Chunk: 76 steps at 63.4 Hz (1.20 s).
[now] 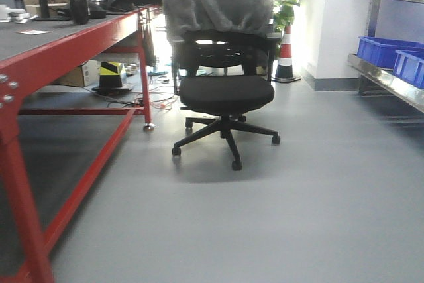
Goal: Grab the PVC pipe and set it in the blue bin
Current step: 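Drive up to the steel shelf of blue bins holding the pipe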
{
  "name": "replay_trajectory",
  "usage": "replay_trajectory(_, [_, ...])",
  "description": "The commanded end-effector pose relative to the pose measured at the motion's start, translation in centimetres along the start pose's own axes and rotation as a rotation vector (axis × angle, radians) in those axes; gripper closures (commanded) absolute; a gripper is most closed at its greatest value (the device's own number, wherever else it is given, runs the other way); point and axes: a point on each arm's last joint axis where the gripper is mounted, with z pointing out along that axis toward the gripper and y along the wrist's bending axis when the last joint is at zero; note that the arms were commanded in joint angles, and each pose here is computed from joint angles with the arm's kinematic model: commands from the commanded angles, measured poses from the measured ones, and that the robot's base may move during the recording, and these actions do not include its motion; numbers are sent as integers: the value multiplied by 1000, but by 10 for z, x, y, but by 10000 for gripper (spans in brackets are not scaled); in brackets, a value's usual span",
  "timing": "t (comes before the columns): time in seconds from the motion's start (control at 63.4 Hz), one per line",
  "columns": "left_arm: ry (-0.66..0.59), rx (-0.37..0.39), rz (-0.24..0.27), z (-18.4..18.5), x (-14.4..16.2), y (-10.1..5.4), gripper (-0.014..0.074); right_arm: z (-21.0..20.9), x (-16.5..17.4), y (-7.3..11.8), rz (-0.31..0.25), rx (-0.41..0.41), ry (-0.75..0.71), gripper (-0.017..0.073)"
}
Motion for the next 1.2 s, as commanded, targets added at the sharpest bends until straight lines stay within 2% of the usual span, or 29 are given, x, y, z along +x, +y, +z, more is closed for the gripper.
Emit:
replay_trajectory(0.0, [-34,10,-8,-2,-3,-1,705,-2,-2,0,-8,-2,-30,727])
replay_trajectory(1.183, [-34,10,-8,-2,-3,-1,705,-2,-2,0,-8,-2,-30,727])
